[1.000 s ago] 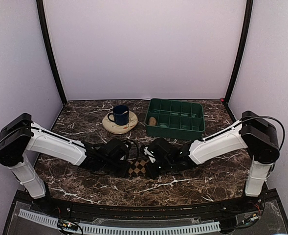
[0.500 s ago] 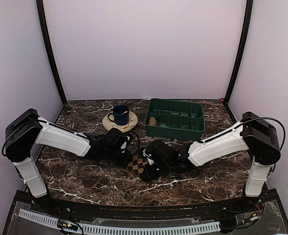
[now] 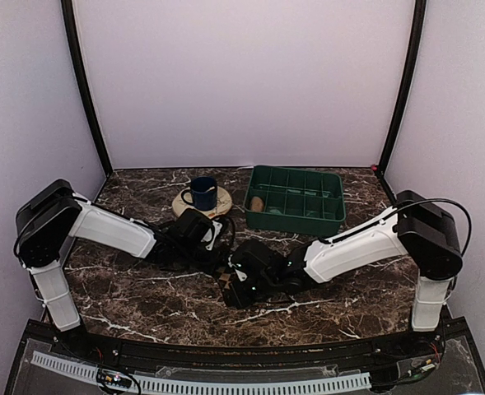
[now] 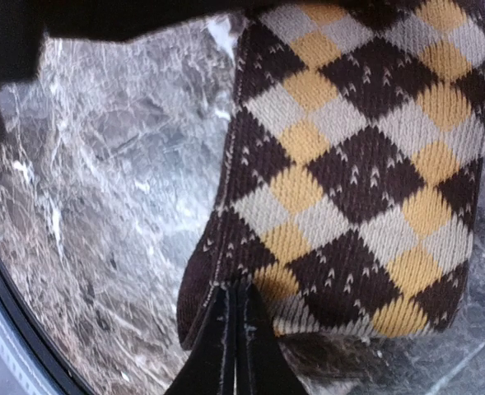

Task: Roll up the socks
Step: Rotate the sock at the center of the board.

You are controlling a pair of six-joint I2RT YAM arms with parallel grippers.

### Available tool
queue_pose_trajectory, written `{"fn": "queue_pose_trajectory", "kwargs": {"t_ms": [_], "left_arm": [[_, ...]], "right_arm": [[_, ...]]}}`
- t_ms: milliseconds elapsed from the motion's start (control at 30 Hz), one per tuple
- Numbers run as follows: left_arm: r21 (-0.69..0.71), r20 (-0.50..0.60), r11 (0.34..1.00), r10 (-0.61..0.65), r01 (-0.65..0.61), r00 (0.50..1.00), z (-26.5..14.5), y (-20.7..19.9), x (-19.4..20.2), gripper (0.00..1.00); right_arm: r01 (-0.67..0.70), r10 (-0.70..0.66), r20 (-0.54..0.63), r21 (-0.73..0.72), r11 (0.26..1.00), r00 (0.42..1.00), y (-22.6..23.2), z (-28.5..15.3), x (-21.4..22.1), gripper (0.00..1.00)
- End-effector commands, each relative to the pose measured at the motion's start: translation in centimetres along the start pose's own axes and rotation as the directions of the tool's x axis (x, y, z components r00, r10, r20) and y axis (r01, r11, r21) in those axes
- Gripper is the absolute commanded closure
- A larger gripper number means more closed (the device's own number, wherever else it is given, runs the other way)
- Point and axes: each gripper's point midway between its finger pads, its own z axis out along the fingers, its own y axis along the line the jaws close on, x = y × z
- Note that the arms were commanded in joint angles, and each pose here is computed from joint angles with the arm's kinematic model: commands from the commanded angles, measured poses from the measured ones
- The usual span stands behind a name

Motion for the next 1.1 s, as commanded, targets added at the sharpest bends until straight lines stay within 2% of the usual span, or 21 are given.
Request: {"fn": "queue_pose_trajectory", "kwargs": {"t_ms": [0, 433, 633, 800, 1067], "left_arm": [[0.066, 0.028, 0.997, 0.047, -0.048, 0.999, 0.5, -0.9, -0.9, 1.0], [0.198, 0.068, 0.977, 0.069, -0.081, 0.995, 0.7, -2.6, -2.5, 1.0], [0.264, 0.1, 0.961, 0.061, -0.085, 0.993, -0.3, -2.8, -2.9, 1.0], [0.316, 0.119, 0.943, 0.069, -0.103, 0.991, -1.3, -3.1, -3.1, 1.0], [0.368, 0.163, 0.919, 0.085, -0.14, 0.983, -3.1, -3.5, -3.7, 1.0]], "right_arm": [[0.047, -0.044, 0.041, -0.08, 0.996, 0.998, 2.8, 0.4, -1.1, 1.0], [0.122, -0.105, 0.122, -0.142, 0.982, 0.987, 5.4, 1.2, -3.5, 1.0], [0.181, -0.154, 0.23, -0.102, 0.978, 0.961, 5.4, -1.8, -5.8, 1.0], [0.227, -0.192, 0.305, -0.083, 0.97, 0.933, 6.0, -4.4, -7.7, 0.87], [0.214, -0.199, 0.279, -0.025, 0.976, 0.939, 4.8, -4.4, -7.3, 0.78]]}}
